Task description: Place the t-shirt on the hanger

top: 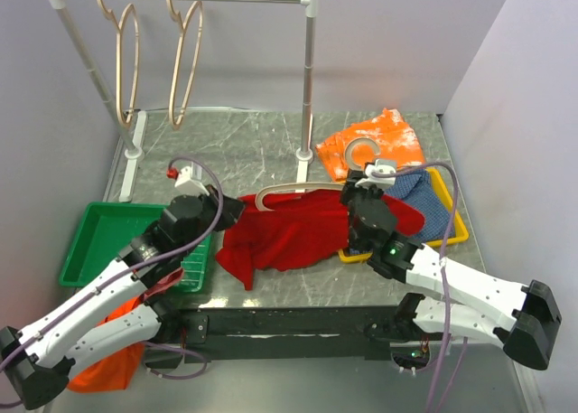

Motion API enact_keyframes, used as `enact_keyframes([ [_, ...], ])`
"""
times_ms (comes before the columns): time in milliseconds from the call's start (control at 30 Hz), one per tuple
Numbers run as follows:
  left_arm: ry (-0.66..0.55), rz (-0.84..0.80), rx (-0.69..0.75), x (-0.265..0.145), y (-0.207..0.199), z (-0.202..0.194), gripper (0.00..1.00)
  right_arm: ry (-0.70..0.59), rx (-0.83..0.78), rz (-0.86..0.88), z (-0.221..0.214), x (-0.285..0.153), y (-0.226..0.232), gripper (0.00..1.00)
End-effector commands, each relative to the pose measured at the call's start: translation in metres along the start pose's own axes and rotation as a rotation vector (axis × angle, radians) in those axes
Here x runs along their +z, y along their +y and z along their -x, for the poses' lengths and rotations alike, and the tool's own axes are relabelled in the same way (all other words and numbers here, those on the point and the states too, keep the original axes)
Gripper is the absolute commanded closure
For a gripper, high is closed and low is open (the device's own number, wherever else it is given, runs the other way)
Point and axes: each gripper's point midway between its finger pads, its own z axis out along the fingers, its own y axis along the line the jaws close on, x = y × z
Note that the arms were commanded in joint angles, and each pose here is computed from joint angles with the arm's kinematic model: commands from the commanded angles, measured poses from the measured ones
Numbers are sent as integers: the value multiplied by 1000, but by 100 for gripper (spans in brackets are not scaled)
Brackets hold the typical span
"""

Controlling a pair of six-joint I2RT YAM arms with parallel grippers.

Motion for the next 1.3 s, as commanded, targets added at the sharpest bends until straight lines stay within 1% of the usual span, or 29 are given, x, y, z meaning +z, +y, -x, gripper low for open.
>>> enact_keyframes([
  [0,-12,-38,55,-6,-21,29,99,-105,20,-40,36,-6,-16,100],
  [100,-6,-122,73,-13,-46,38,99,-95,-34,-55,34,-4,-12,100],
  [133,5,-159,78,-20,-60,45,99,-99,-62,-55,36,-3,-10,100],
  [200,41,-184,130,-22,-73,47,99,-106,-76,-65,39,-1,-4,100],
  [233,25,-232,142,-31,-94,62,99,-119,-80,-69,53,1,0,100],
  [267,83,-240,183,-32,-97,55,99,-121,-93,-81,59,3,2,100],
  [300,85,-257,197,-36,-105,60,99,-116,-130,-91,59,8,9,100],
  [333,60,-299,204,-48,-123,75,99,-137,-167,-104,77,11,11,100],
  [367,77,-304,226,-53,-125,76,99,-159,-155,-111,85,14,16,100],
  [400,72,-313,233,-58,-130,80,99,-185,-126,-104,105,13,21,100],
  [433,49,-335,240,-67,-141,93,99,-199,-124,-87,115,13,26,100],
  [467,57,-331,265,-65,-143,94,99,-202,-125,-67,121,12,33,100],
  [500,71,-317,280,-66,-142,94,99,-228,-89,-28,142,11,42,100],
  [533,46,-338,290,-73,-153,106,99,-235,-83,2,150,8,52,100],
  [567,52,-330,316,-67,-156,107,99,-233,-103,30,153,7,63,100],
  [600,65,-334,330,-69,-159,108,99,-259,-87,62,172,3,72,100],
  [667,54,-362,356,-71,-174,118,97,-267,-136,129,176,-5,94,100],
  [700,62,-376,363,-71,-178,118,94,-268,-139,163,183,-7,101,100],
  [733,58,-386,373,-71,-182,120,90,-259,-132,220,180,-9,114,100],
  [800,70,-389,384,-68,-182,118,89,-232,-149,256,164,-10,121,100],
  [900,86,-354,403,-61,-175,114,85,-221,-121,323,155,-19,125,100],
  [933,70,-318,420,-60,-169,118,85,-227,-99,362,157,-23,127,100],
  [1000,55,-288,433,-65,-164,124,88,-234,-85,394,161,-30,121,100],
  [1033,9,-268,442,-72,-162,136,89,-242,-95,389,163,-30,117,100],
  [1067,-4,-257,446,-77,-160,139,92,-243,-95,391,165,-32,114,100],
  [1167,-59,-264,446,-94,-160,152,93,-247,-88,383,166,-31,105,100],
  [1267,-57,-285,466,-101,-157,148,93,-224,-65,376,169,-26,96,100],
])
